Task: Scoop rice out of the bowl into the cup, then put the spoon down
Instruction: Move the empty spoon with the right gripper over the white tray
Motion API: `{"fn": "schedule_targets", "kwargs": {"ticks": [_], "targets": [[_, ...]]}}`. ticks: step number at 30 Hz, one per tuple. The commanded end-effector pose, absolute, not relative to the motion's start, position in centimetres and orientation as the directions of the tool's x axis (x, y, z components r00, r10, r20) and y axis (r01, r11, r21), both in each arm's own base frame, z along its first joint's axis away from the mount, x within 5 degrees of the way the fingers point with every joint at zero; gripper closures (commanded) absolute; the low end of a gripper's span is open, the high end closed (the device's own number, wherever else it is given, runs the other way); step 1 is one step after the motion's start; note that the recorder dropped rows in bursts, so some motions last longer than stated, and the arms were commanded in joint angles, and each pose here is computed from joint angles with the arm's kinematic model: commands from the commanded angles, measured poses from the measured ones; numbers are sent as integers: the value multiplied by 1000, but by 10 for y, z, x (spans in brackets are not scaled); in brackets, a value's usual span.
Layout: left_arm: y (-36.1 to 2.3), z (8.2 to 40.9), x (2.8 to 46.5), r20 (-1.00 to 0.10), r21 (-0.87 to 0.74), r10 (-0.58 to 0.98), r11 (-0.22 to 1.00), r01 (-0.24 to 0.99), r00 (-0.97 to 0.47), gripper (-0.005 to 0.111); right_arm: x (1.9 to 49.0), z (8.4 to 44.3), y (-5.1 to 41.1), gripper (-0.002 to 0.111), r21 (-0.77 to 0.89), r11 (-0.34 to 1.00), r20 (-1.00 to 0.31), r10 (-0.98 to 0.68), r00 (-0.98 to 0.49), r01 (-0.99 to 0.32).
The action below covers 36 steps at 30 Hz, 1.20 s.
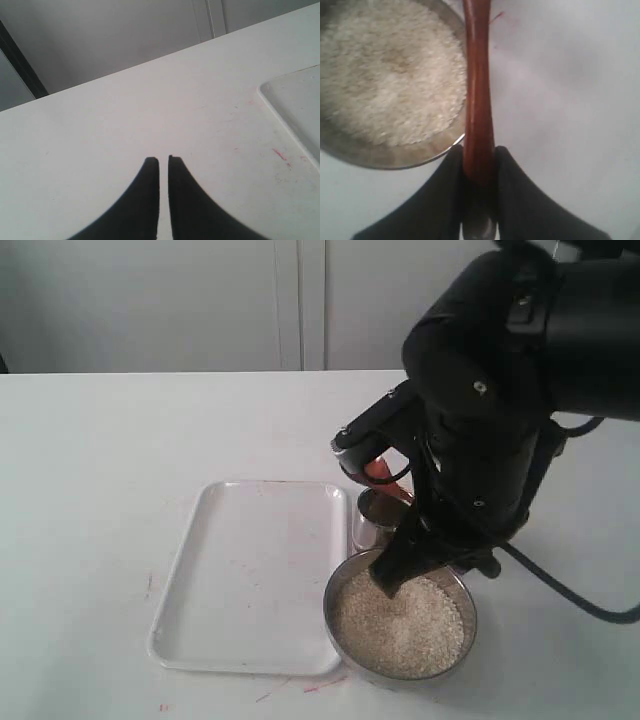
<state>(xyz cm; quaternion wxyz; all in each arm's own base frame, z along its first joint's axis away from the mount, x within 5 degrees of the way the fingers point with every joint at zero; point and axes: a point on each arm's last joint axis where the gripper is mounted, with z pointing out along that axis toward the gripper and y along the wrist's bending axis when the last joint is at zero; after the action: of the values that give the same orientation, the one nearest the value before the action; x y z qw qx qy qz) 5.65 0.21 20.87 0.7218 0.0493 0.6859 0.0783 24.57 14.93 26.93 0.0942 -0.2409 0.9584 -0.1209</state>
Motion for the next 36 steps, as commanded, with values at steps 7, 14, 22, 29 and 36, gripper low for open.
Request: {"fn": "schedule_targets", "kwargs": {"ticks": [7, 14, 22, 29, 36], "targets": [[2, 211, 56, -984, 169, 171, 985, -44, 59, 92, 216, 278, 178, 108, 27, 881, -106, -468, -877, -473], [2, 211, 56, -984, 169, 171, 985, -44, 59, 92, 239, 299, 199, 108, 101, 947, -179, -283, -942, -304], [2, 211, 56, -984, 169, 171, 985, -44, 59, 92, 278, 309, 248, 108, 295, 933, -184, -158, -970, -208], [2, 211, 56, -984, 169, 171, 985, -44, 59, 92, 304, 286, 279, 108, 439, 897, -195, 31, -980, -58], [2, 211, 56, -984, 169, 171, 985, -44, 59, 92, 317, 250, 276, 108, 222, 970, -240, 158, -958, 104]]}}
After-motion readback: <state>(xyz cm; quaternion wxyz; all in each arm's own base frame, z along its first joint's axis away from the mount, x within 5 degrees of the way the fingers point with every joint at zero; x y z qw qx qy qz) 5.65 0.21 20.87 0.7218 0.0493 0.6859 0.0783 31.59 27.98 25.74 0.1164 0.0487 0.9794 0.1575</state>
